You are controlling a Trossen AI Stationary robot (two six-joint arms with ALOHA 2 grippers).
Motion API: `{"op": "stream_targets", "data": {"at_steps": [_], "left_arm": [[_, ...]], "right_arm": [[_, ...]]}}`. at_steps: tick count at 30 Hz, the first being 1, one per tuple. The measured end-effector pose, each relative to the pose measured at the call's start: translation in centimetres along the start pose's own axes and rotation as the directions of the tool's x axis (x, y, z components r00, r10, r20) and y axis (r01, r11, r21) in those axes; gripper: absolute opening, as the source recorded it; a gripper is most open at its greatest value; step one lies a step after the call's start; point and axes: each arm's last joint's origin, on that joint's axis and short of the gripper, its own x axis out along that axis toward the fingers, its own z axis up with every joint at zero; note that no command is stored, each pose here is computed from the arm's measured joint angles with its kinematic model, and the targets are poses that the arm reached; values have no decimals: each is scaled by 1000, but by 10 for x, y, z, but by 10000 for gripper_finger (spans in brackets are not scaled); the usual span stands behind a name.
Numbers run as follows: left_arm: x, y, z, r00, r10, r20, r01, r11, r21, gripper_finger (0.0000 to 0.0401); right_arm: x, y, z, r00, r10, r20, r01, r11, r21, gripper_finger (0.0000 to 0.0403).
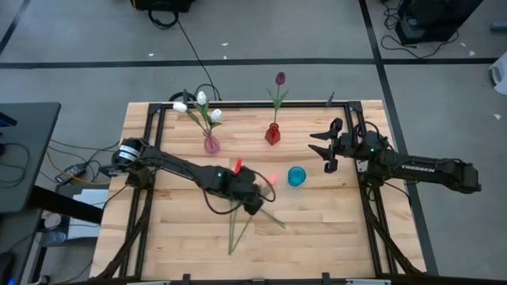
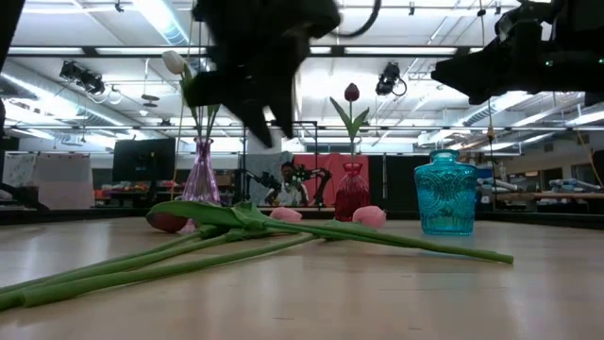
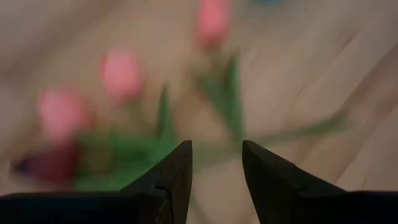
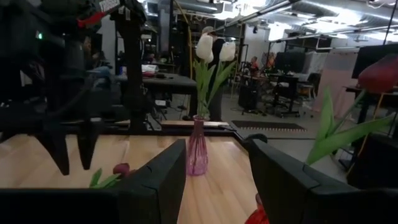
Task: Sort flowers into vase by color
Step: Put the red tulip into the red vase
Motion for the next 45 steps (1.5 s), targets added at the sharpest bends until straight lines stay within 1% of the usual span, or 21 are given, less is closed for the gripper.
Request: {"op": "stream_targets", "data": {"at_steps": [2,4,8,11,14,18,21,23,26,28,32,35,38,40,42,45], "left_arm": [[0,3,-3,998,8,-68,-10,999,-37,145],[0,3,-4,994,-2,-107,-5,998,-62,144],[1,2,-5,991,-29,-129,3,981,-192,144],[2,-2,-5,989,-63,-136,21,956,-292,144],[4,-7,-2,987,-110,-114,55,914,-403,144],[13,-12,-3,985,-139,-99,73,865,-497,144],[23,-13,-8,987,-105,-124,30,868,-495,144],[25,-9,-12,990,-46,-134,-21,888,-460,144],[20,-6,-16,996,31,-81,-62,906,-419,144],[13,-1,-22,990,96,-100,-128,908,-399,143],[8,-1,-32,985,135,-111,-168,900,-402,132],[7,-2,-34,986,138,-93,-165,892,-422,123],[7,2,-35,978,186,-95,-209,881,-424,117],[10,5,-38,975,201,-91,-221,874,-432,113],[17,10,-42,978,193,-81,-209,874,-439,107],[32,15,-50,987,142,-69,-158,875,-458,95]], "right_arm": [[0,0,0,1000,-3,-2,3,1000,0,187],[0,-1,0,1000,-7,-2,7,1000,0,187],[0,-1,0,1000,-9,2,9,1000,6,187],[1,-1,1,1000,-9,11,9,1000,0,187],[2,-1,-1,1000,-4,-7,4,1000,3,187],[3,-1,-3,1000,-3,-14,3,1000,3,187],[4,-1,-3,1000,5,-9,-5,1000,2,187],[5,-1,-2,1000,10,-2,-10,1000,1,187],[5,-1,-1,1000,14,15,-14,1000,-3,187],[6,-1,1,999,26,36,-26,1000,-8,187],[8,-1,2,997,53,56,-52,998,-20,187],[8,-1,3,995,65,73,-63,998,-25,187],[9,0,3,993,92,79,-90,996,-29,187],[9,0,4,990,108,90,-106,994,-33,187],[9,0,4,990,111,91,-107,993,-40,187],[9,0,4,990,109,92,-104,993,-61,187]]}}
